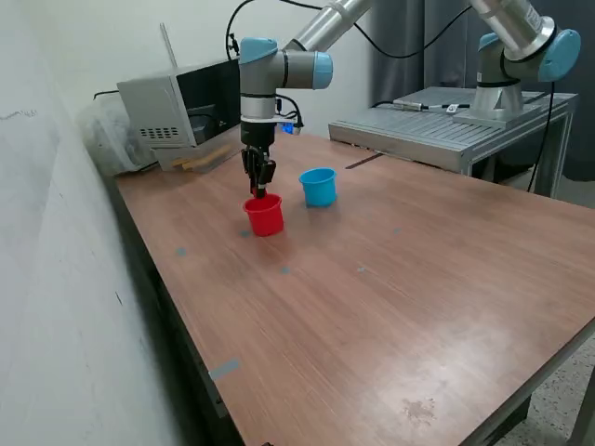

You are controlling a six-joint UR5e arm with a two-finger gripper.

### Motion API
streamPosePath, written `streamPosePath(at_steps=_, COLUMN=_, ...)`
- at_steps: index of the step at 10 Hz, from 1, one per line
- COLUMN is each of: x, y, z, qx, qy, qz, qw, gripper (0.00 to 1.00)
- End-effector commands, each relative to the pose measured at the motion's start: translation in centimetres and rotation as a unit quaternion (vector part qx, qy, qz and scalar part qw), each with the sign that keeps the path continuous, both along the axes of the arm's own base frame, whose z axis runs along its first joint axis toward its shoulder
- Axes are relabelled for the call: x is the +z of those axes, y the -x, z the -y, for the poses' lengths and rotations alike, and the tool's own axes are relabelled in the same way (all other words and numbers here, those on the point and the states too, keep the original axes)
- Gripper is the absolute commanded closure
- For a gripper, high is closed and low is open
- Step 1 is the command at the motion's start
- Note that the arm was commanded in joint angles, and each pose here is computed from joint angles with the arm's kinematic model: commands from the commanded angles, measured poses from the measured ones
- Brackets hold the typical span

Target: Place red objects in the red bin, and blue objects in the blue bin.

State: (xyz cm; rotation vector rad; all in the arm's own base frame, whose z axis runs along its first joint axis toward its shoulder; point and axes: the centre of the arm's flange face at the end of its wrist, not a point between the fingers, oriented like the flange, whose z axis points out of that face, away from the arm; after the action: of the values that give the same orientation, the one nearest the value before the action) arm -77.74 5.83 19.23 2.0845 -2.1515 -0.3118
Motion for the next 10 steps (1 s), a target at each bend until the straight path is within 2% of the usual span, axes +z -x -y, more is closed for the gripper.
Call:
streamPosePath(at_steps=1, x=-0.3, y=0.0, z=0.0, qx=0.0, qy=0.001, qz=0.002, qw=1.0, gripper=0.0)
streamPosePath(at_steps=5, x=0.0, y=-0.1, z=0.0, qx=0.0, qy=-0.003, qz=0.003, qw=1.0, gripper=0.0)
streamPosePath(at_steps=6, x=1.3, y=-0.4, z=0.1, qx=0.0, qy=-0.005, qz=-0.001, qw=1.0, gripper=0.0)
streamPosePath(at_steps=8, x=8.8, y=-4.7, z=2.0, qx=0.006, qy=-0.009, qz=-0.016, qw=0.9998, gripper=0.0)
streamPosePath(at_steps=10, x=16.4, y=-10.4, z=3.7, qx=0.009, qy=-0.005, qz=0.0, qw=1.0, gripper=0.0)
